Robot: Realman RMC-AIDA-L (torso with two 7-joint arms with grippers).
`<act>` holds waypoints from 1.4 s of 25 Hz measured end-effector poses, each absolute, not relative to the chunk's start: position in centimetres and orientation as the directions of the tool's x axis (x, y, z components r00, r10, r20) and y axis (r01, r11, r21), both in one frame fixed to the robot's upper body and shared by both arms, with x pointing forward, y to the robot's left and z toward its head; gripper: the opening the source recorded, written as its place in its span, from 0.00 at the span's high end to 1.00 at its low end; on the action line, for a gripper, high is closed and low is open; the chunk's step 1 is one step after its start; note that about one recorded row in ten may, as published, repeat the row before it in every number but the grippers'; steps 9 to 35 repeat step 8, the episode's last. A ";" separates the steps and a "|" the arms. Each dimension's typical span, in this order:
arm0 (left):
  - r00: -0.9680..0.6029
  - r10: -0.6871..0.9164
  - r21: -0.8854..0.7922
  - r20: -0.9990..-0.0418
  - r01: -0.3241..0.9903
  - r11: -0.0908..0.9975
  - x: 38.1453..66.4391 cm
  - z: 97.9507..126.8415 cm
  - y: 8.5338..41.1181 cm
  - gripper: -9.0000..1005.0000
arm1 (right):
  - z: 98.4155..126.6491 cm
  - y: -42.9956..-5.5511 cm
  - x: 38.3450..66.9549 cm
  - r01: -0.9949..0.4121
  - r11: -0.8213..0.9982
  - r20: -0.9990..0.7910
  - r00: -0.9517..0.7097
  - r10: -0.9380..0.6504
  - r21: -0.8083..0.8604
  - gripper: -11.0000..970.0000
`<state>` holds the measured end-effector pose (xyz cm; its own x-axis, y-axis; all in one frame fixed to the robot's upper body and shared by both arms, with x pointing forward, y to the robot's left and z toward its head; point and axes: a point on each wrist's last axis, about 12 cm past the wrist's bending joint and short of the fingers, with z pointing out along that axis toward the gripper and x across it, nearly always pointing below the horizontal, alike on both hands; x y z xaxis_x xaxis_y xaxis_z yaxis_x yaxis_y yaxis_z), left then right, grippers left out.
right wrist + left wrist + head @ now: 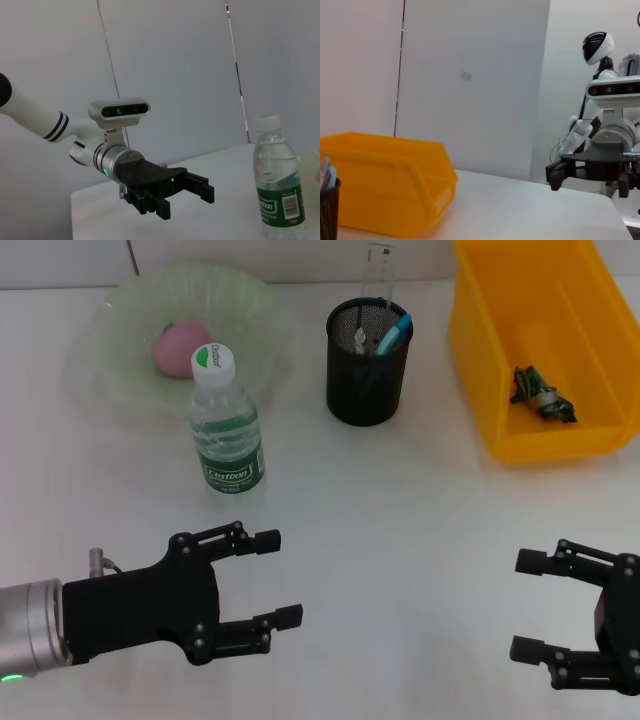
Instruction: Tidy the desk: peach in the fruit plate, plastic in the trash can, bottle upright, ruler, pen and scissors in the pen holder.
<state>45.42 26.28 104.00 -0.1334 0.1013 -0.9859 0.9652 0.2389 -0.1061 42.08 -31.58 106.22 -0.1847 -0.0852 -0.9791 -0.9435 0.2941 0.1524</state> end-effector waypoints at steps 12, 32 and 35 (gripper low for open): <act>-0.132 0.104 -0.105 -0.986 0.968 0.228 45.4 104.1 26.1 0.22 | 106.0 -30.9 42.7 -0.942 0.306 -0.979 -0.177 -0.097 0.140 0.13; -0.132 0.104 -0.105 -0.986 0.968 0.228 45.4 104.1 26.1 0.22 | 106.0 -30.9 42.7 -0.942 0.306 -0.979 -0.177 -0.097 0.140 0.13; -0.132 0.104 -0.105 -0.986 0.968 0.228 45.4 104.1 26.1 0.22 | 106.0 -30.9 42.7 -0.942 0.306 -0.979 -0.177 -0.097 0.140 0.13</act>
